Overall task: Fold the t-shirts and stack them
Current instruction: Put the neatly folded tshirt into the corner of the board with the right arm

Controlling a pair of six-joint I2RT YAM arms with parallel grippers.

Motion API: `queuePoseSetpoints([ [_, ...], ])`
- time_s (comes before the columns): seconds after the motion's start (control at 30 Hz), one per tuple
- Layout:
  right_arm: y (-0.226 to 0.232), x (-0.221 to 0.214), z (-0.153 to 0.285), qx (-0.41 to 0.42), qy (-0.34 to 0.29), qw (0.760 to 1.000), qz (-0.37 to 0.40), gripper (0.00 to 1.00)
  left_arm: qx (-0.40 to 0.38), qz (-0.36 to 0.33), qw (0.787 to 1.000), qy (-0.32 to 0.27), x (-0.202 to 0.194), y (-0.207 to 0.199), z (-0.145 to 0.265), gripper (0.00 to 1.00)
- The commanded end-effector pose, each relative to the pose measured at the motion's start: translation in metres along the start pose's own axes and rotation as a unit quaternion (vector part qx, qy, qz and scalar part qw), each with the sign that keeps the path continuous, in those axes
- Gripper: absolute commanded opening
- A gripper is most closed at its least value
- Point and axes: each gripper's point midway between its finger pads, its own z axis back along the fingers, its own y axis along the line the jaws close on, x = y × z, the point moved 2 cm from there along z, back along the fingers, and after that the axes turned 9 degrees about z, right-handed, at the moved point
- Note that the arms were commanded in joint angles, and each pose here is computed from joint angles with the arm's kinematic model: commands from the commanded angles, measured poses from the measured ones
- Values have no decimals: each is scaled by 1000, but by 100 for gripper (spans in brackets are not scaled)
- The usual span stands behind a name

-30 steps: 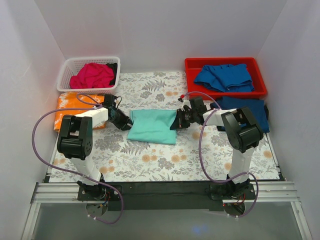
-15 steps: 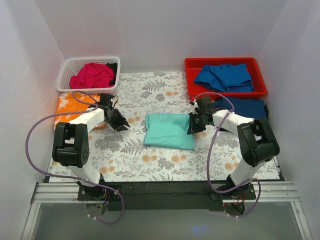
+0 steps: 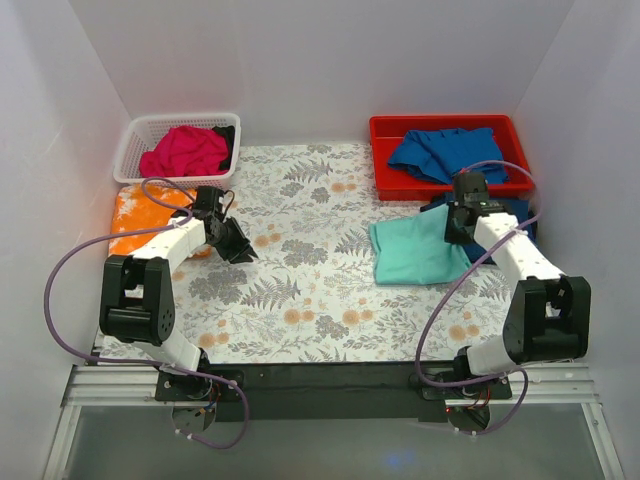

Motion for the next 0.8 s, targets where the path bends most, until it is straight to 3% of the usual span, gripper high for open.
queuePoseSetpoints([
  [0.0,-44,26,5,-70,-19,997,-27,1,-25,-25,999,-3,1,-10,14,19],
  [0.27,-104,59,-2,-156,-31,983,-90,1,-40,-47,998,-5,3,-18,22,18],
  [0.53,-152,79,28,-235,-70,962,-121,1,-40,-52,998,-5,4,-18,21,18],
  [0.77,-177,67,32,-276,-67,948,-144,1,-42,-44,998,9,2,-18,13,17],
])
